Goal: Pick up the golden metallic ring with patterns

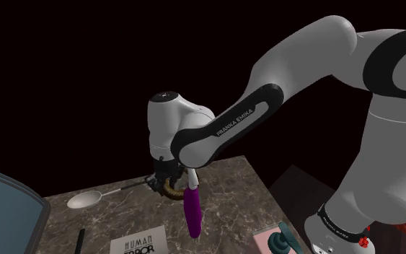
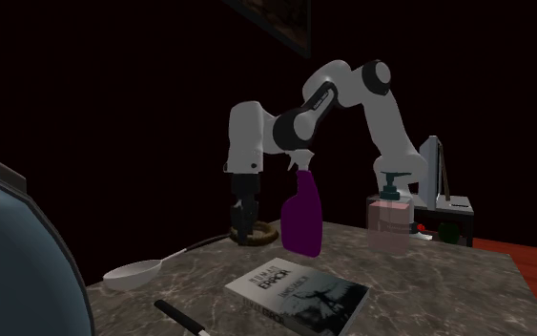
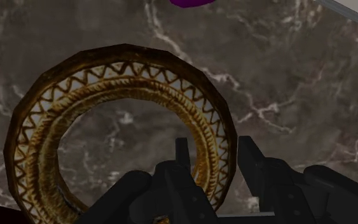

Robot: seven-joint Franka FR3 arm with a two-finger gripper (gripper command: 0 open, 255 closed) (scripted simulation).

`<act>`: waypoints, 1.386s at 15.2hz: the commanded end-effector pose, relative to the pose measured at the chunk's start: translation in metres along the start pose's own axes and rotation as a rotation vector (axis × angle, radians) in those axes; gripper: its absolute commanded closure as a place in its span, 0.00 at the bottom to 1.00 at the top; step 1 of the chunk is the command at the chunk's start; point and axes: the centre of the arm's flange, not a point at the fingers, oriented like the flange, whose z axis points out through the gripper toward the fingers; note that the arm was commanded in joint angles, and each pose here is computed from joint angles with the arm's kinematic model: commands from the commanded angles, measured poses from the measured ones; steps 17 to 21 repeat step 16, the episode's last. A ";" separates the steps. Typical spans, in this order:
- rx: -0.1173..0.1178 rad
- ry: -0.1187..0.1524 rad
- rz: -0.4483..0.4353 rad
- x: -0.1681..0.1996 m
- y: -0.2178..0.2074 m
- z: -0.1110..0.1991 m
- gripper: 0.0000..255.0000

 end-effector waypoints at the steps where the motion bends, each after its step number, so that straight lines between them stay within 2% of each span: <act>1: -0.017 -0.014 -0.008 -0.002 0.004 0.003 1.00; 14: -0.017 -0.014 -0.008 -0.004 -0.002 -0.066 1.00; 21: -0.017 -0.014 -0.008 -0.004 -0.002 -0.067 1.00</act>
